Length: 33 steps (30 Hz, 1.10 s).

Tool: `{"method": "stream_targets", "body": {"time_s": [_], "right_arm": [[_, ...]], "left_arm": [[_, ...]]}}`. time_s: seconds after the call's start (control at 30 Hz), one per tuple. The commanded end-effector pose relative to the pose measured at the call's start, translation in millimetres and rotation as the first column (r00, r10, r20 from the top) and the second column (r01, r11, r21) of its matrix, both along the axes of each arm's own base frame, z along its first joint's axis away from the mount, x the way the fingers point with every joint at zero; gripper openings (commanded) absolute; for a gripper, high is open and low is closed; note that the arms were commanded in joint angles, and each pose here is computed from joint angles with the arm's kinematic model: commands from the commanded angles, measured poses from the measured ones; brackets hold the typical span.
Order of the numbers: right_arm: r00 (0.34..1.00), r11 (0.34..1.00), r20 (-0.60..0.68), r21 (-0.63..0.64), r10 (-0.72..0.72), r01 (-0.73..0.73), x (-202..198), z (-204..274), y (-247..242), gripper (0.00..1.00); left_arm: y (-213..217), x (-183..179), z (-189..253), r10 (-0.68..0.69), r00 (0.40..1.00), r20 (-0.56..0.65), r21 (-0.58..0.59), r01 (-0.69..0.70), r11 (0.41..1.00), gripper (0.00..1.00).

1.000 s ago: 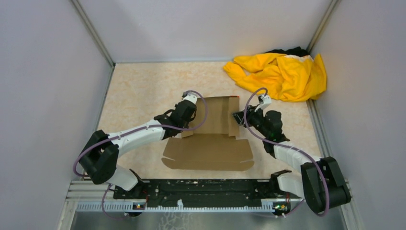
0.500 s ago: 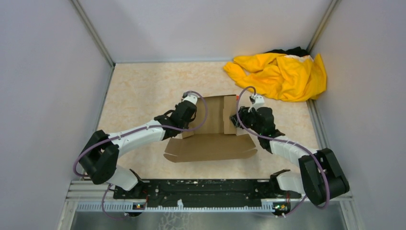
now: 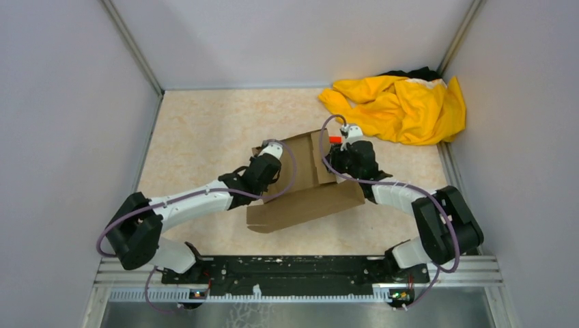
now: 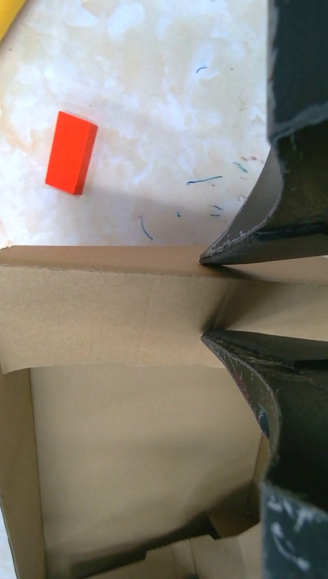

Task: Fold the paper box

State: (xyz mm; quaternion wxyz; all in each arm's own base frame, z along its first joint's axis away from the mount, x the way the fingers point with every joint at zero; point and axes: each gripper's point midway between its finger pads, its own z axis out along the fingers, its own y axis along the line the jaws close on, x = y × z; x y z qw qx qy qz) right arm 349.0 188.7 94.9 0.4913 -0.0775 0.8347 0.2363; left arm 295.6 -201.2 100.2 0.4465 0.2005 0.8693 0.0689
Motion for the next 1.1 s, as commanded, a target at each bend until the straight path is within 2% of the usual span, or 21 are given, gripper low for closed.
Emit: {"method": "stream_targets", "body": {"time_s": [0.0,0.07,0.13,0.3,0.4,0.63,0.93,1.07], "right_arm": [[0.997,0.994,0.058,-0.099,0.043,-0.038,6,1,18,0.32],[0.991,0.992,0.113,-0.111,0.068,-0.055,4,6,23,0.23],[0.987,0.990,0.144,-0.127,0.072,-0.053,2,9,23,0.20],[0.970,0.975,0.242,-0.221,0.033,0.022,-16,21,10,0.18],[0.963,0.974,0.267,-0.211,-0.024,0.083,-36,26,-5,0.17],[0.937,0.992,0.345,-0.090,-0.057,0.094,-72,45,-26,0.27],[0.937,0.996,0.349,-0.092,0.023,0.009,-72,38,-9,0.29],[0.938,0.995,0.340,-0.099,0.063,-0.030,-69,35,1,0.34]], "left_arm": [[0,-12,2,-0.087,0.996,0.023,0.082,0.085,0.993,0.32],[0,-13,7,-0.088,0.995,0.043,0.079,0.084,0.993,0.32],[1,-14,11,-0.085,0.995,0.056,0.079,0.080,0.994,0.32],[3,-16,16,-0.073,0.994,0.083,0.082,0.067,0.994,0.33],[4,-20,21,-0.069,0.992,0.105,0.073,0.062,0.995,0.33],[-2,-41,23,-0.092,0.985,0.143,0.030,0.089,0.996,0.33],[-28,-66,21,-0.174,0.973,0.154,0.014,0.174,0.985,0.34],[-34,-71,17,-0.186,0.971,0.152,0.022,0.184,0.983,0.34]]}}
